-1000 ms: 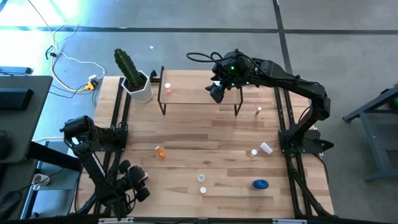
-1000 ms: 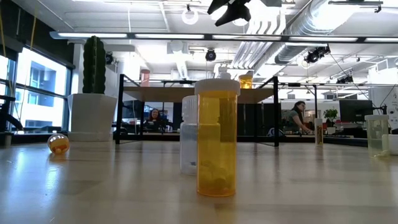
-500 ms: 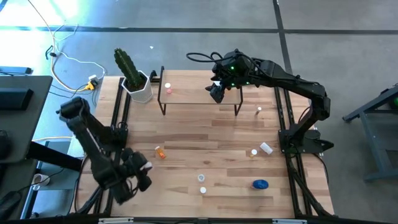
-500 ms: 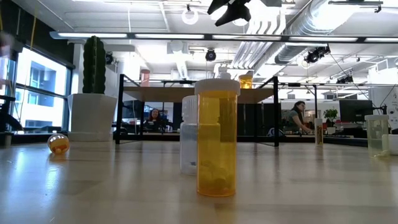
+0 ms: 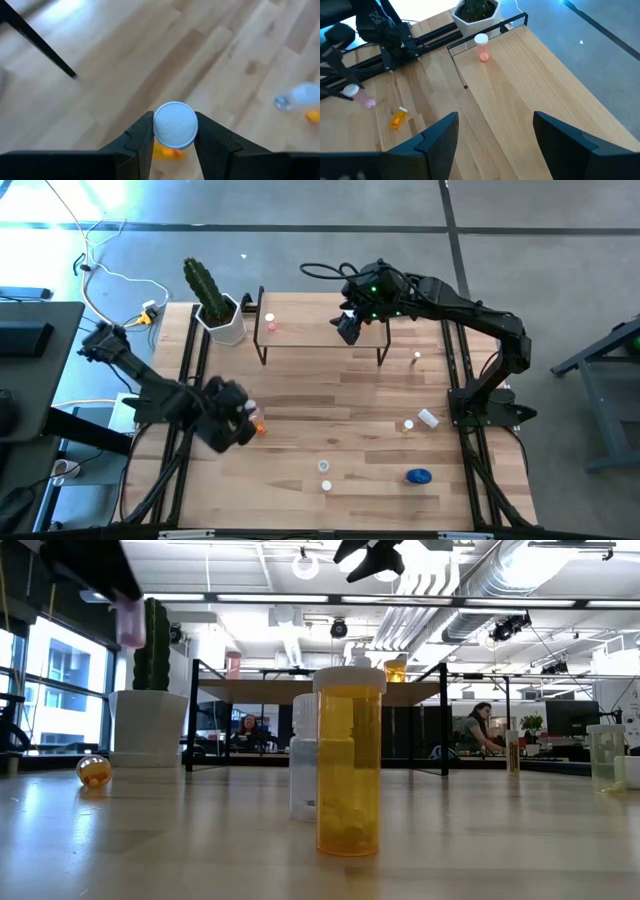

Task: Pick and place medicine bottles onto shelf by color
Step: Put the pink pill bottle on the shelf

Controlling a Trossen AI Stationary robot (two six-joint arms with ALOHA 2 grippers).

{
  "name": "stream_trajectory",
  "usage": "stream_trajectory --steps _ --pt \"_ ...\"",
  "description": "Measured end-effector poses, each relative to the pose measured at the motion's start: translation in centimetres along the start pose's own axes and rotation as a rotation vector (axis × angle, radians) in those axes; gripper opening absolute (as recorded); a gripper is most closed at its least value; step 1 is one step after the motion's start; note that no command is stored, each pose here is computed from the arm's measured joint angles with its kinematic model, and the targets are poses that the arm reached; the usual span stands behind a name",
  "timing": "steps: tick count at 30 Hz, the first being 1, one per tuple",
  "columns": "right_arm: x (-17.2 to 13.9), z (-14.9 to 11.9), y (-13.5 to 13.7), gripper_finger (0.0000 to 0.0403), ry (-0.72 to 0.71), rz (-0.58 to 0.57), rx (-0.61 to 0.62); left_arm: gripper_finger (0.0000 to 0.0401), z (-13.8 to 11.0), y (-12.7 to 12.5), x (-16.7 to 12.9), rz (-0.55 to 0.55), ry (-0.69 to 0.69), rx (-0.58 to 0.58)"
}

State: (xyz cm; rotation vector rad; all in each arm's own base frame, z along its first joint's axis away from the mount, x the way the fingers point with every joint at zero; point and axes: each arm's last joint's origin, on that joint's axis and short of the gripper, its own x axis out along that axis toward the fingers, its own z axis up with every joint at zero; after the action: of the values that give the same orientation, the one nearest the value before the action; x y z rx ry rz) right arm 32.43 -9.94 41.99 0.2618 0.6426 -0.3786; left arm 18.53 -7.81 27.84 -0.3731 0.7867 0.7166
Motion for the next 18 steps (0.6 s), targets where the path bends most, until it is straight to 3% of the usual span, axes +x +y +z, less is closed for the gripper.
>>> stream_trajectory --steps 10,18 --pt "0.0 0.1 -0.6 0.0247 -0.018 -0.101 0.0 0.0113 4.2 4.6 0.3 0.076 -0.064 -0.046" --pt "0.0 0.4 -2.4 0.0247 -0.022 -0.142 0.016 0.0113 7.6 7.9 0.3 0.122 -0.196 -0.074"
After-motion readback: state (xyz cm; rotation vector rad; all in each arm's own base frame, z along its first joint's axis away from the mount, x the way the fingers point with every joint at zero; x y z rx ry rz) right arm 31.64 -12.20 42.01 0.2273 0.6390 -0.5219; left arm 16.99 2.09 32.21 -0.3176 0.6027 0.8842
